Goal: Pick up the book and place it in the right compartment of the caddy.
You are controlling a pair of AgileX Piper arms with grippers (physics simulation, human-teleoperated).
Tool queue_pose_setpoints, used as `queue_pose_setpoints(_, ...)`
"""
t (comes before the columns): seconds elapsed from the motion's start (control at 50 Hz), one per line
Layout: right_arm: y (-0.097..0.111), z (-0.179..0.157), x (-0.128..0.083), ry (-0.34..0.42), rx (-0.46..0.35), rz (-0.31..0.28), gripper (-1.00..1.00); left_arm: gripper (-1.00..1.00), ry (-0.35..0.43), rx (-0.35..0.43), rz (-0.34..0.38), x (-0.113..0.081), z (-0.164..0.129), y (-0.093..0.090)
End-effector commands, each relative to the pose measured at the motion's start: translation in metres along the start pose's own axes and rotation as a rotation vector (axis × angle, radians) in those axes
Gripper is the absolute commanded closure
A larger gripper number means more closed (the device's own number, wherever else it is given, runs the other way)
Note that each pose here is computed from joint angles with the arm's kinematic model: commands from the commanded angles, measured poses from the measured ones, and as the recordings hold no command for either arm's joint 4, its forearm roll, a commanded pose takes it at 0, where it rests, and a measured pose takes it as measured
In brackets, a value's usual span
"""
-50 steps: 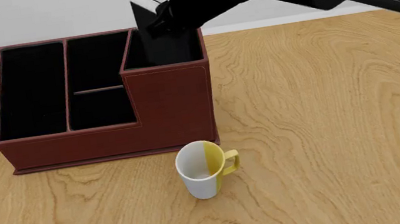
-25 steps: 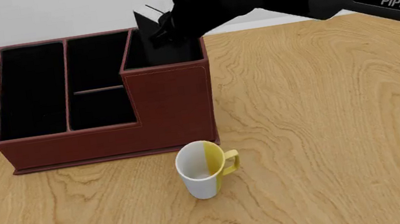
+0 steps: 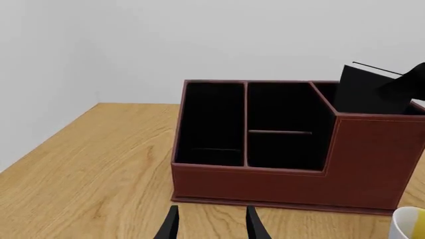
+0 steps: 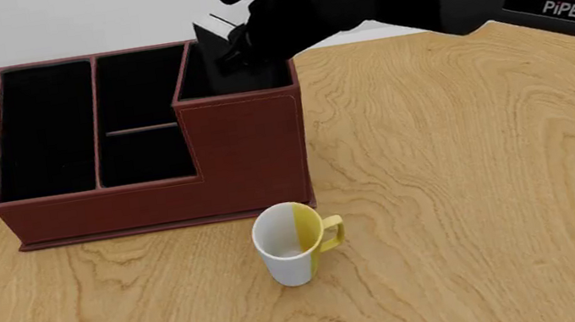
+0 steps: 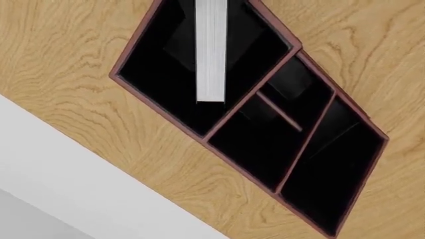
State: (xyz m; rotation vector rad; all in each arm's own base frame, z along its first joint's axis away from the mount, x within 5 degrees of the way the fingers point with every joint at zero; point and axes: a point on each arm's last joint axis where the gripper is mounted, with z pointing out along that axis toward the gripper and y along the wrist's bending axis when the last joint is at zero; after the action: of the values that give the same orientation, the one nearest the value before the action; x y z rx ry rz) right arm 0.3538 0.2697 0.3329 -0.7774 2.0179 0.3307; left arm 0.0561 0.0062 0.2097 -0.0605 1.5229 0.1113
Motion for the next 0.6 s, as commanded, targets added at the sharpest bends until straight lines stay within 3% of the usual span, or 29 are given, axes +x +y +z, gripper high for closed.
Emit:
queue_pose_setpoints(0.02, 0.001, -0.007, -0.006, -0.026, 0.001, 0.022, -1.00, -1.00, -0.001, 0.003, 0.000, 0.000, 0.000, 0.000)
queue_pose_setpoints(0.42, 0.002, -0.009, -0.007, -0.027, -0.002, 0.018, -1.00, -1.00, -0.001, 0.000, -0.003, 0.000, 0.000, 0.000)
queue_pose_setpoints(0.6, -0.001, -0.024, -0.020, -0.056, 0.003, 0.029, -1.00, -1.00, -0.006, 0.004, -0.002, -0.001, 0.000, 0.000)
